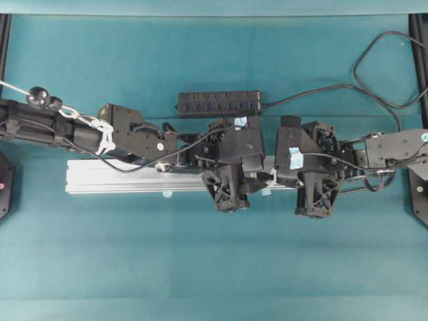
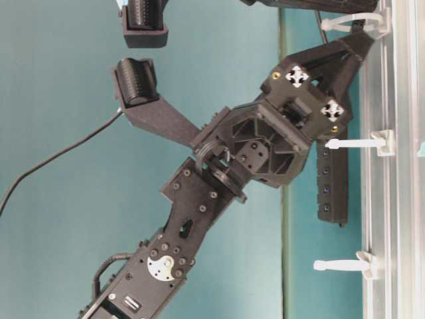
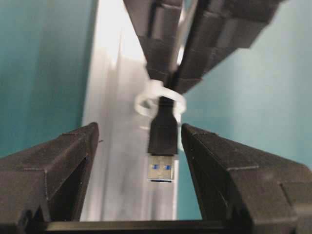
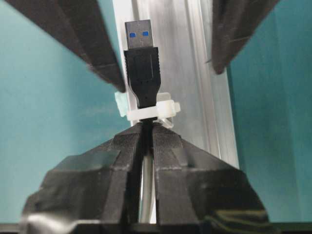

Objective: Pass the USB cable through three rings with both arms.
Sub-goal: 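Close the left gripper on the plug next to the right gripper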

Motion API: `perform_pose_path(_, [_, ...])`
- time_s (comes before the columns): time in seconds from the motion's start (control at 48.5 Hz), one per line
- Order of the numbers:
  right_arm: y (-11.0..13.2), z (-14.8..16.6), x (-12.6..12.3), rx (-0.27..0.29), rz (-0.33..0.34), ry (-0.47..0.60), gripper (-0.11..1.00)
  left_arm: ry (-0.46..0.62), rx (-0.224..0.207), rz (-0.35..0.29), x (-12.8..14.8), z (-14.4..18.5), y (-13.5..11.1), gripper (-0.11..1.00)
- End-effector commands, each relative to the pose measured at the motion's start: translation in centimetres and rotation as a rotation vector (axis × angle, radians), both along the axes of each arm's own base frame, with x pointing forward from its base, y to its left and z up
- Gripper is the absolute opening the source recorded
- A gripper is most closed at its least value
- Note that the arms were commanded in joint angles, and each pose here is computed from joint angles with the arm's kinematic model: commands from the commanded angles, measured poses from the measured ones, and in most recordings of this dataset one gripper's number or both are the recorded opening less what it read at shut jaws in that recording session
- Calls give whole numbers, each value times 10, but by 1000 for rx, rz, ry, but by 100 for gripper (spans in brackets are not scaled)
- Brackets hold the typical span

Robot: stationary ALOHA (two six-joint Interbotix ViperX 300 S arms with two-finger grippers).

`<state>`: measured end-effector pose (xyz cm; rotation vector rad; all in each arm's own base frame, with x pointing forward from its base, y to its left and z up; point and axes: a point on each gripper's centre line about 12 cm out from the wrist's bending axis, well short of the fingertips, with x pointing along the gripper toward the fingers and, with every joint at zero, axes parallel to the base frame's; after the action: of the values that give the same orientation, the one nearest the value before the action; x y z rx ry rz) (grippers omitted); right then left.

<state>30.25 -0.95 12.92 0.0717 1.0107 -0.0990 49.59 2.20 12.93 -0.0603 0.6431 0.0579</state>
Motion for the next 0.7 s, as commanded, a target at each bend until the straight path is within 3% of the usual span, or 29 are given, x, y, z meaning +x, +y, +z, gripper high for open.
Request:
perform_pose_path(0.0, [0,7,3,8,-10,-31,-8,-23,-2,-1,4,7,-1,73])
perform_pose_path(0.453, [0,6,3,7,-9,-30,-8,-23,-3,-5,4,7,-4,72])
perform_pose_path(0.68, [0,6,3,7,-9,-30,-8,-23,-3,-7,4,7,-4,54])
